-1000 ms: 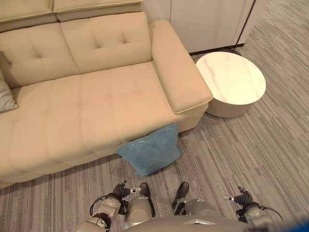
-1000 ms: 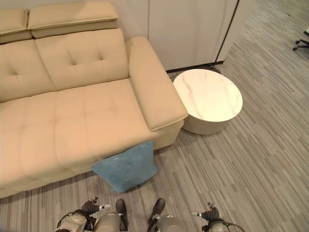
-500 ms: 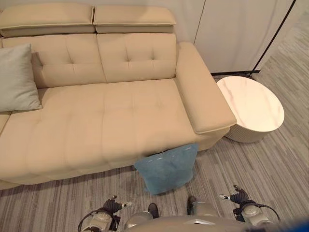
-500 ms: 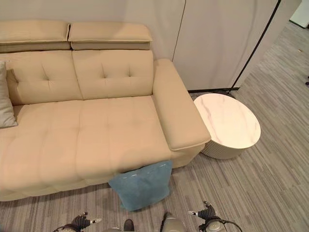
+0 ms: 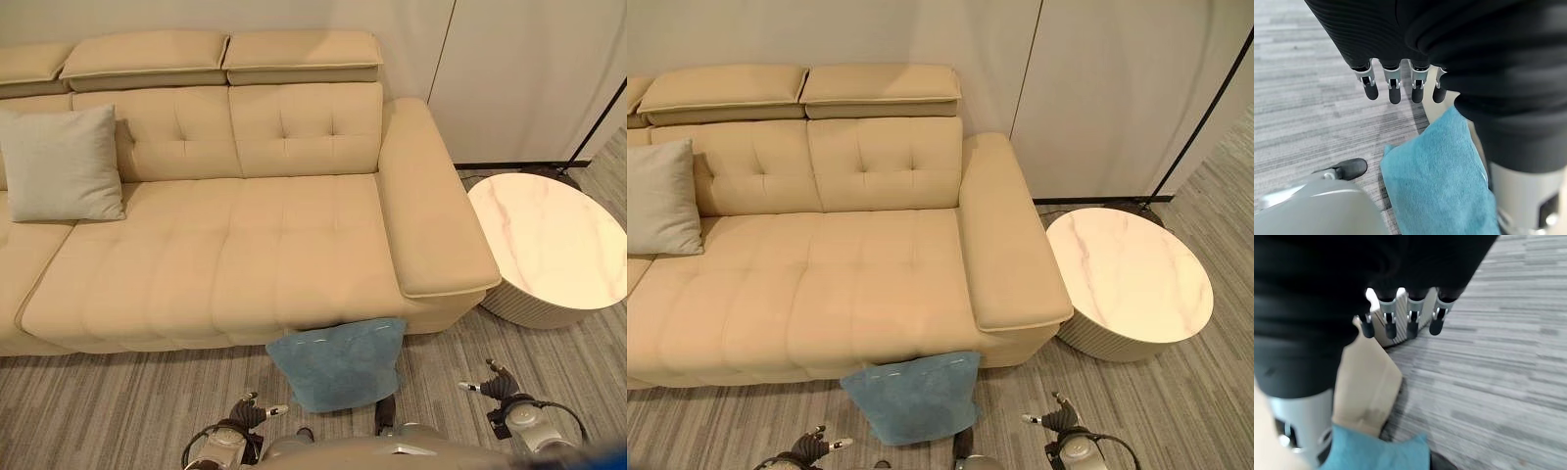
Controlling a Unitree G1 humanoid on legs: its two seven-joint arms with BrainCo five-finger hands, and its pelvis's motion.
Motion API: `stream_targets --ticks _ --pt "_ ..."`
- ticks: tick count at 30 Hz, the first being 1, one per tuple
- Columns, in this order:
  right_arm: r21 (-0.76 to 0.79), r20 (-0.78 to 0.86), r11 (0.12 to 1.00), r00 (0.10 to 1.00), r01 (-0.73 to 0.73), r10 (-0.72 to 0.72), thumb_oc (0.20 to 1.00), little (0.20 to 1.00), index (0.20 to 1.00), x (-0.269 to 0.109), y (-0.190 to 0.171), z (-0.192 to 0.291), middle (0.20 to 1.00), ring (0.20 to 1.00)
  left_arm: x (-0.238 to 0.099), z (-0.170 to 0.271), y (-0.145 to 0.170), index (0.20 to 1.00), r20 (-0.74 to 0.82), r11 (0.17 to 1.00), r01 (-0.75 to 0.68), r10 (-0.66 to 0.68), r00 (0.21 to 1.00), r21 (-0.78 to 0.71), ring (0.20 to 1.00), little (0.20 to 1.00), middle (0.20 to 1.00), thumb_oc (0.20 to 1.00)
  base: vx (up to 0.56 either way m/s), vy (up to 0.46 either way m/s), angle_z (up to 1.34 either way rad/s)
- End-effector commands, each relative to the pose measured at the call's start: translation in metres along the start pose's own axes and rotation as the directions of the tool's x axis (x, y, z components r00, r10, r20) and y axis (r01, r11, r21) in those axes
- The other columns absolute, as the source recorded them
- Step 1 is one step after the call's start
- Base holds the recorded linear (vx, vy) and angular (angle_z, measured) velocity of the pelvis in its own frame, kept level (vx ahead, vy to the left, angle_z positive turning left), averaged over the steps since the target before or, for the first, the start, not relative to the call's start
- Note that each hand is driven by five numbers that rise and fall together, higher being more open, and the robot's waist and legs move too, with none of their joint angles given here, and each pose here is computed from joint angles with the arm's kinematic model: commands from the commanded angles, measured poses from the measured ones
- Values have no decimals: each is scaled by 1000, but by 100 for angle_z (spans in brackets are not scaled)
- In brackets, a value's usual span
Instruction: Pick up all the scattered cushions and arrange them neatly on the sofa.
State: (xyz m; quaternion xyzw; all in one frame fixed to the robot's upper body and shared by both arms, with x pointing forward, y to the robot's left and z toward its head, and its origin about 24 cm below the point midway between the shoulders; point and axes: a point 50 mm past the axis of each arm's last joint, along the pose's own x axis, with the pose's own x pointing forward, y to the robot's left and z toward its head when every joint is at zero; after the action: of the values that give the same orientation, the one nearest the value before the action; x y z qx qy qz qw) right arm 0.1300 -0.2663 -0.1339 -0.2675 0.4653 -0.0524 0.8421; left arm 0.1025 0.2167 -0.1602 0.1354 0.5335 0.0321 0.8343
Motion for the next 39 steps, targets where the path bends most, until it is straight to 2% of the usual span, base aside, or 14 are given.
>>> stream_targets --ticks 1,15,19,21,22,26,27,29,33,34,37,39 --pt "-46 54 999 999 7 -5 1000 1000 1000 4 1 16 1000 1000 2 5 13 1000 15 999 -35 35 999 24 1000 1000 1000 1000 -79 117 -8" --pt "-36 75 999 997 2 1 1000 1000 1000 7 4 28 1000 1000 2 8 34 1000 24 993 -109 111 994 -44 1000 1000 1000 1000 -47 -1 -14" --pt "-17 109 1000 994 22 -20 1000 1000 1000 7 -1 34 1000 1000 4 24 29 1000 76 991 -99 106 991 -90 1000 1000 1000 1000 -17 -99 32" --pt "11 148 999 988 49 -50 1000 1000 1000 8 -7 47 1000 1000 5 46 31 1000 153 983 -112 134 979 -142 1000 1000 1000 1000 -174 -55 21" --pt "40 211 995 973 87 -93 1000 1000 1000 11 -16 68 1000 1000 4 74 35 1000 238 972 -131 177 955 -194 1000 1000 1000 1000 -319 -44 24" --pt "141 313 979 932 145 -183 1000 1000 1000 11 -35 109 1000 1000 -2 123 42 1000 384 950 -140 245 890 -280 1000 1000 1000 1000 -231 -7 11" --pt "209 361 964 903 166 -234 1000 1000 1000 9 -44 129 1000 1000 -8 146 44 1000 453 941 -131 268 851 -312 1000 1000 1000 1000 -142 9 10" --pt "240 379 955 889 174 -257 1000 1000 1000 8 -49 139 1000 1000 -11 156 45 1000 482 935 -121 279 831 -333 1000 1000 1000 1000 -84 -2 17" --pt "370 527 910 764 189 -373 1000 1000 1000 -8 -75 200 1000 1000 -37 215 51 1000 651 916 -68 331 683 -395 1000 1000 1000 1000 -115 2 15" --pt "407 599 894 685 186 -415 1000 1000 1000 -20 -89 228 1000 1000 -54 242 54 1000 725 912 -47 354 590 -407 1000 1000 1000 1000 -139 17 24" --pt "417 698 882 544 219 -465 1000 1000 1000 -44 -112 268 1000 1000 -78 274 60 1000 796 907 -25 381 471 -420 1000 1000 1000 1000 -76 3 12" --pt "406 739 880 477 247 -475 1000 1000 1000 -56 -122 287 1000 1000 -88 290 59 1000 823 910 -9 378 423 -413 1000 1000 1000 1000 -22 -5 8"
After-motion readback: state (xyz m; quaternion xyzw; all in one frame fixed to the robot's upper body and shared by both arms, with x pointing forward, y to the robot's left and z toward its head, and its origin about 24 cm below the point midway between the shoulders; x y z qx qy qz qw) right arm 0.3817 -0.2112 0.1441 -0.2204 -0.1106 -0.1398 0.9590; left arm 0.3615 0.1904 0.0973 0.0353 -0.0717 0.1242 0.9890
